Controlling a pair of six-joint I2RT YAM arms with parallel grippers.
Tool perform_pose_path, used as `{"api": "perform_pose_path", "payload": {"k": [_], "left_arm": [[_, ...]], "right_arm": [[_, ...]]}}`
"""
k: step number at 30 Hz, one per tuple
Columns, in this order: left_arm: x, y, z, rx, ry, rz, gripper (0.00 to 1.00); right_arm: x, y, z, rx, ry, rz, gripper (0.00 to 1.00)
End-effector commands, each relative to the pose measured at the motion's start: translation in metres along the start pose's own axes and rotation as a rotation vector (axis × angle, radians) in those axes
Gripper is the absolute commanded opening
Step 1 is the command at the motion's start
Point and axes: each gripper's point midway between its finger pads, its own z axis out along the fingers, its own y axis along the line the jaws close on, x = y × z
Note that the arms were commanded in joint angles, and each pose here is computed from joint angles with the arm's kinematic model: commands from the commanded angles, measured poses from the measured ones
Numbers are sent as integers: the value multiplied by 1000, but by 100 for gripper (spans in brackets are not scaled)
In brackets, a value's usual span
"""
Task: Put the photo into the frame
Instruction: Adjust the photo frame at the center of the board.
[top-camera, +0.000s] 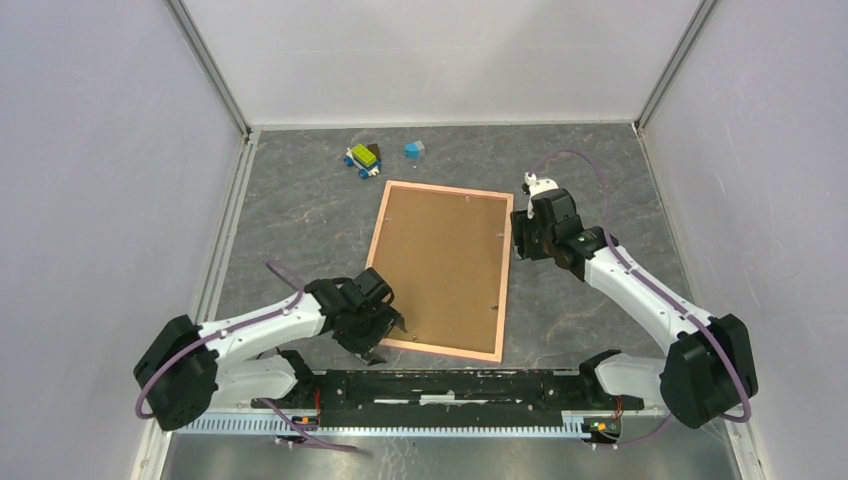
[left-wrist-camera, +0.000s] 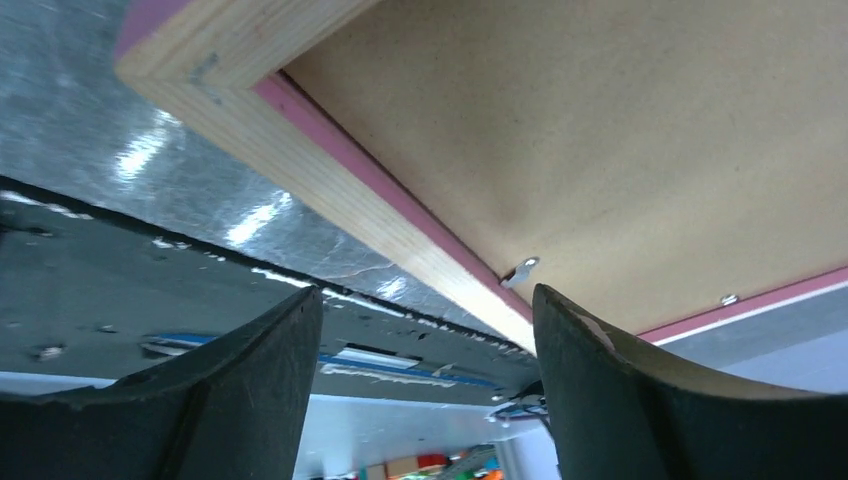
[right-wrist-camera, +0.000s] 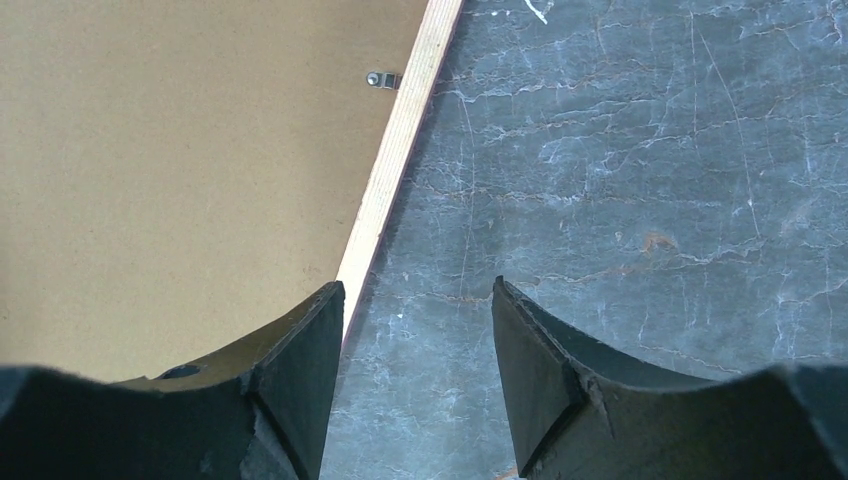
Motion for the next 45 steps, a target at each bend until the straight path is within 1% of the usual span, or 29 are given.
{"api": "perform_pose_path", "payload": {"k": [1,2,4,5,6,7,8,9,10,13,14,15,17,19,22,24,27,30,32,35,38,41,45], "left_arm": [[19,-26,11,34,76,-188,77],[19,-24,15,18,71,-190,74],[13,-21,23,0,43,-202,62],[12,-22,25,1,38,-204,55],[11,-21,28,-5,32,-204,45],[11,-20,29,-12,28,-200,38],[9,-18,31,-20,17,-191,34],[7,-16,33,-31,2,-180,33],[2,-12,34,-46,-17,-164,29],[-22,-4,33,-106,-128,-68,10],[-31,-4,30,-123,-165,3,5],[-43,-2,27,-154,-207,55,2],[-64,-6,18,-199,-288,204,2],[-83,-19,9,-222,-365,352,2],[-105,-33,-1,-279,-425,567,2],[-116,-42,-7,-301,-447,684,2],[-124,-55,-10,-308,-421,867,2],[-131,-56,-13,-359,-411,989,2],[-136,-53,-11,-391,-391,1034,2],[-144,-49,-8,-428,-387,1043,2],[-146,-51,-7,-415,-388,1039,2],[-143,-54,-4,-390,-373,1032,2],[-139,-56,-5,-369,-364,1035,2]], "right_arm": [[-8,2,-8,-18,-42,19,61],[-7,2,-9,-20,-42,21,61],[-7,1,-9,-20,-42,20,61],[-7,2,-10,-19,-44,18,61],[-8,1,-10,-14,-43,18,61],[-8,0,-10,-9,-42,17,61],[-8,-1,-10,-3,-41,15,61],[-9,-2,-10,2,-43,14,61],[-10,-3,-10,8,-44,13,61],[-12,-2,-6,6,-45,5,62],[-13,0,-4,-2,-42,-3,62],[-14,1,-1,-9,-39,-9,63],[-17,2,4,-11,-30,-27,64],[-22,1,12,-4,-25,-53,65],[-34,-4,25,18,-1,-85,66],[-42,-9,34,34,14,-88,66],[-52,-12,49,38,31,-95,67],[-57,-15,65,52,63,-99,68],[-60,-16,74,57,78,-93,69],[-62,-19,85,85,103,-62,69],[-57,-29,92,150,145,21,67],[-50,-28,100,172,173,91,64],[-48,-29,104,187,184,96,63]]}}
